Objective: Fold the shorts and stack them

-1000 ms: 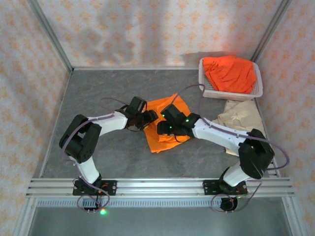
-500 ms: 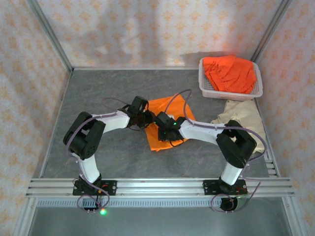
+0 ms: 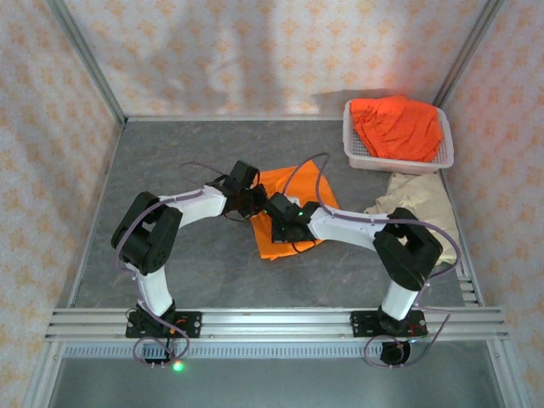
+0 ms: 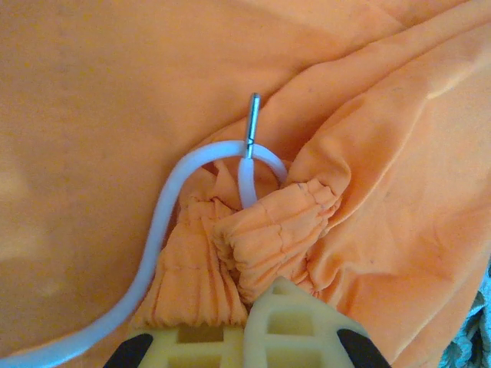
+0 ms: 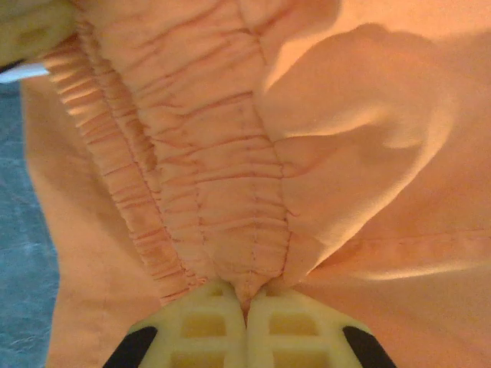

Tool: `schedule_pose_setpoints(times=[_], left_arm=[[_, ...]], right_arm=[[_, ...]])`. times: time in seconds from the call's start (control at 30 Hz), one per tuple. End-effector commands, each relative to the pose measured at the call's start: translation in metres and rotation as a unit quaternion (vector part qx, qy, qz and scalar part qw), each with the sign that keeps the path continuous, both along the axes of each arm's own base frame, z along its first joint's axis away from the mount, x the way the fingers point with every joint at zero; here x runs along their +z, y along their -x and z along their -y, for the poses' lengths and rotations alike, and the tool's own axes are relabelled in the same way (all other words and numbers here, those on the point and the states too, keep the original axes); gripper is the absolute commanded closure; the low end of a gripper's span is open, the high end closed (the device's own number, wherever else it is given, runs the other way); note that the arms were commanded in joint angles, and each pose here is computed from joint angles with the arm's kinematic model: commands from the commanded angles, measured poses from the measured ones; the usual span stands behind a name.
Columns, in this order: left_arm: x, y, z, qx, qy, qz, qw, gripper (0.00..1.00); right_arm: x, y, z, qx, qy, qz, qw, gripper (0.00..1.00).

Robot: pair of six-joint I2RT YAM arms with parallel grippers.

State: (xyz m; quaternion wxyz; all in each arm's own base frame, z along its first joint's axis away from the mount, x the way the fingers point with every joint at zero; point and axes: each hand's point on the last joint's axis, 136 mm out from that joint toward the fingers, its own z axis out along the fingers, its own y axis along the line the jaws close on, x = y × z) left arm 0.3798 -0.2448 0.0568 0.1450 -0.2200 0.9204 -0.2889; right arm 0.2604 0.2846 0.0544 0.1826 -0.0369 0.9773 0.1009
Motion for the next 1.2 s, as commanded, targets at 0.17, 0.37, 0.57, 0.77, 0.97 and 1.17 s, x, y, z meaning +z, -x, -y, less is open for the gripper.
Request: schedule_pose_setpoints(times=[0.17,0.37,0.57,0.77,0.97,1.17], left_arm=[[0.082,-0.006,-0.008,-0.060,-0.055,0.073,0.994,1.00],[0.086,-0.010,-0.023,-0.106,-0.056,0.063,0.991,1.00],[0.054,-0.017,-0.052,-0.115,-0.069,0.032,0.990,1.00],[0.028,-0.028,-0.062,-0.140,-0.114,0.026,0.983,1.00],[-0.018,-0.036,-0.072,-0.129,-0.120,-0.001,0.984,1.00],[-0.036,-0.039,-0.073,-0.121,-0.117,-0.007,0.986,0.96]], right_arm=[[0.088,0.004,-0.004,0.027,-0.083,0.067,0.994,1.00],[0.113,0.010,-0.003,0.046,-0.111,0.088,0.989,1.00],[0.110,0.025,-0.050,0.089,-0.225,0.037,0.970,1.00],[0.065,0.021,-0.103,0.084,-0.258,-0.044,0.961,1.00],[0.016,0.025,-0.137,0.067,-0.279,-0.115,0.951,1.00],[-0.015,0.030,-0.149,0.046,-0.296,-0.165,0.940,0.91]])
